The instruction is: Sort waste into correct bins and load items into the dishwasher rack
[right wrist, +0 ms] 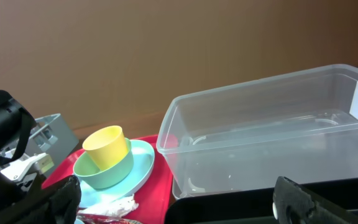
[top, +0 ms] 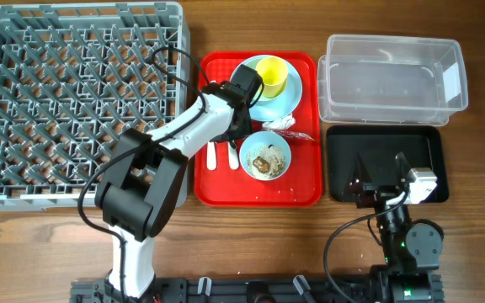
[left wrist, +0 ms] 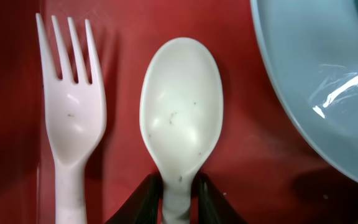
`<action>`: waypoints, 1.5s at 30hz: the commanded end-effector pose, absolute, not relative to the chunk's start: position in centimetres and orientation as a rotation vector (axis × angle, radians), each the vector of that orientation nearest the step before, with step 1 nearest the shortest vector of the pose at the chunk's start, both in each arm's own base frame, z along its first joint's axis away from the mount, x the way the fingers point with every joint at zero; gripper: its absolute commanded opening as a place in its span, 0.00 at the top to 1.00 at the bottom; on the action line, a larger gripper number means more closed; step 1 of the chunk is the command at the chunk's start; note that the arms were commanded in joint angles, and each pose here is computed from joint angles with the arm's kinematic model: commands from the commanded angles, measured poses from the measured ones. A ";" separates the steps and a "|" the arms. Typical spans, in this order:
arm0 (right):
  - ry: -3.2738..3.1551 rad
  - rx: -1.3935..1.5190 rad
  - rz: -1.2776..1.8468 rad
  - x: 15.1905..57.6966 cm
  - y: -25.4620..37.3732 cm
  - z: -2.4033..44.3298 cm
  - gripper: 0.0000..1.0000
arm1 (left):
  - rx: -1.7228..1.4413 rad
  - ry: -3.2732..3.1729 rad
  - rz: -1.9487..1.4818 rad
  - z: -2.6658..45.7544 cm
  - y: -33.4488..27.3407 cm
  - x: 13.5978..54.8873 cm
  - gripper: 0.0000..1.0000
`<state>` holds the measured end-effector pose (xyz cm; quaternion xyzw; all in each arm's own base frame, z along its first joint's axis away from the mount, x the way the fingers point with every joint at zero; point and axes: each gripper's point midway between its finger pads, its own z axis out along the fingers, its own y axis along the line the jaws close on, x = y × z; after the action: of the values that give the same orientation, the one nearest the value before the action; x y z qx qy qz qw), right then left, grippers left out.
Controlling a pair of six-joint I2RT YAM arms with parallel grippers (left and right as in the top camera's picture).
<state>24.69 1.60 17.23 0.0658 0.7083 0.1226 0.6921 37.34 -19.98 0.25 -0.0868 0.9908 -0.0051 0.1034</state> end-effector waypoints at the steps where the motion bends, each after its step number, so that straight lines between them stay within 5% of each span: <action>1: 1.573 0.148 0.269 24.7 1.5 17.4 0.00 | -0.257 2.952 0.052 -1.6 -19.4 36.7 0.96; 8: 1.573 0.148 0.269 24.7 1.5 17.4 0.00 | -0.134 2.870 -0.023 2.3 -20.4 38.6 0.96; 16: 1.573 0.147 0.269 24.7 1.5 17.4 0.00 | -0.091 2.525 0.103 14.9 -16.3 41.8 0.96; 20: 1.573 0.147 0.269 24.7 1.5 17.4 0.00 | -0.159 2.392 0.226 19.7 -11.4 42.5 0.83; 29: 1.573 0.148 0.269 24.7 1.5 17.4 0.00 | -0.223 2.508 0.342 17.2 -3.2 43.3 0.94; 39: 1.573 0.148 0.269 24.7 1.5 17.4 0.00 | -0.023 2.532 -0.008 17.8 -11.5 42.6 0.87; 45: 1.573 0.148 0.269 24.7 1.5 17.4 0.00 | 0.276 2.416 -0.007 17.8 -17.5 44.1 0.71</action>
<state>24.69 1.59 17.23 0.0659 0.7083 0.1225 0.6921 43.35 -16.03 17.78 0.0594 0.9407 -0.0119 0.3337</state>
